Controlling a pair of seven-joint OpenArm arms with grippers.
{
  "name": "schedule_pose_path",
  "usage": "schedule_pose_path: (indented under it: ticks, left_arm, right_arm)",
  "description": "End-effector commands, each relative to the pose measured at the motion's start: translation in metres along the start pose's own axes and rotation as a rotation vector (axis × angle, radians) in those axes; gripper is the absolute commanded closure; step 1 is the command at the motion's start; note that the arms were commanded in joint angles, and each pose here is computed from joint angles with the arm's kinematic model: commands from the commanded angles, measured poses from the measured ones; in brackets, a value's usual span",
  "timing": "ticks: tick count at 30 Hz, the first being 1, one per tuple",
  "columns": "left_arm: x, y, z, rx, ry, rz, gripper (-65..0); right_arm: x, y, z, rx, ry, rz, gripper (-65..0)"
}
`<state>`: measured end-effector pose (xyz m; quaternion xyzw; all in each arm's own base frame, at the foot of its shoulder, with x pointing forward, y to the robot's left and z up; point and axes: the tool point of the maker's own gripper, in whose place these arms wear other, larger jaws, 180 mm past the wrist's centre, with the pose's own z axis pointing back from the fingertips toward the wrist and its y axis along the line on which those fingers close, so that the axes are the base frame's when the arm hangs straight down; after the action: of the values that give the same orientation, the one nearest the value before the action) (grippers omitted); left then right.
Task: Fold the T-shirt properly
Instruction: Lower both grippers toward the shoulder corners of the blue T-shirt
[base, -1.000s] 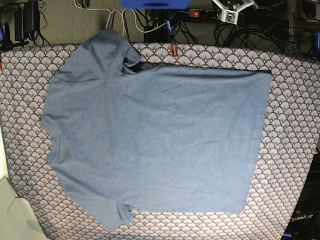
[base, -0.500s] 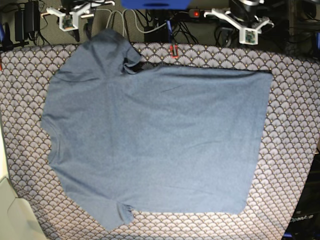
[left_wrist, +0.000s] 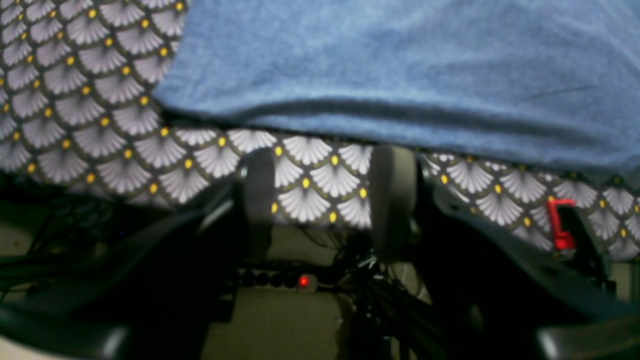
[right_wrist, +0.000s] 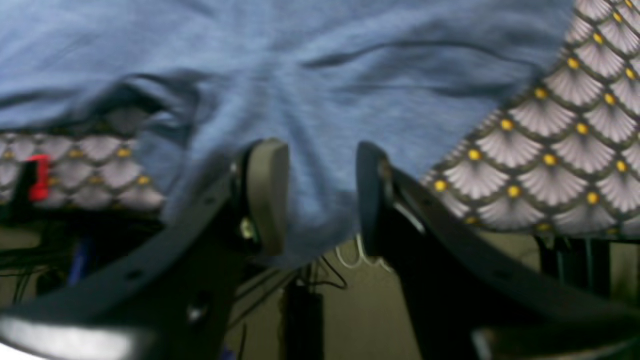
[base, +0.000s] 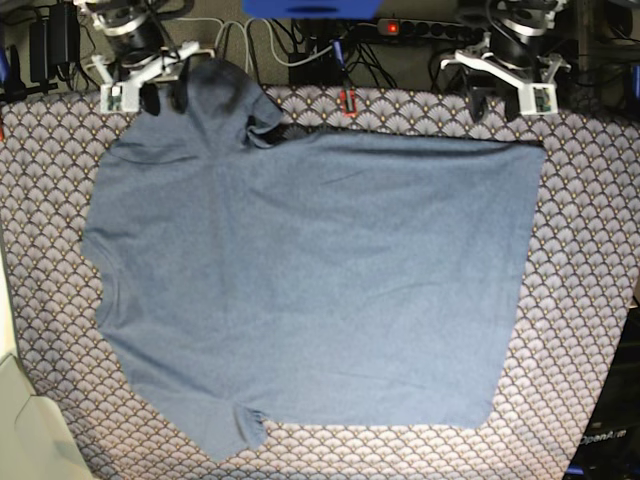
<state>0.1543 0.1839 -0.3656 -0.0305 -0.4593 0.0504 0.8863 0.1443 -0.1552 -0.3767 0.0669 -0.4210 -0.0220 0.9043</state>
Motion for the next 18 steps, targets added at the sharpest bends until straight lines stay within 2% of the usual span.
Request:
schedule_pose_path:
  ticks: [1,8,18]
  left_arm:
    - [0.014,-0.002,0.001,-0.008,-0.047,-0.008,-30.2]
    - [0.017,0.002,0.000,0.000,-0.057,-0.012,-30.3]
    - [0.017,0.002,0.000,0.001,-0.057,-0.014,-30.3]
  right_arm:
    - [0.011,-0.001,0.001,0.004,-0.038,0.004,-23.8]
    - [-0.004,-0.028,-0.014,-0.056,0.013,-0.011,-24.0]
    - [-0.022,-0.037,-0.028,-0.073,0.053,-0.034,-23.7]
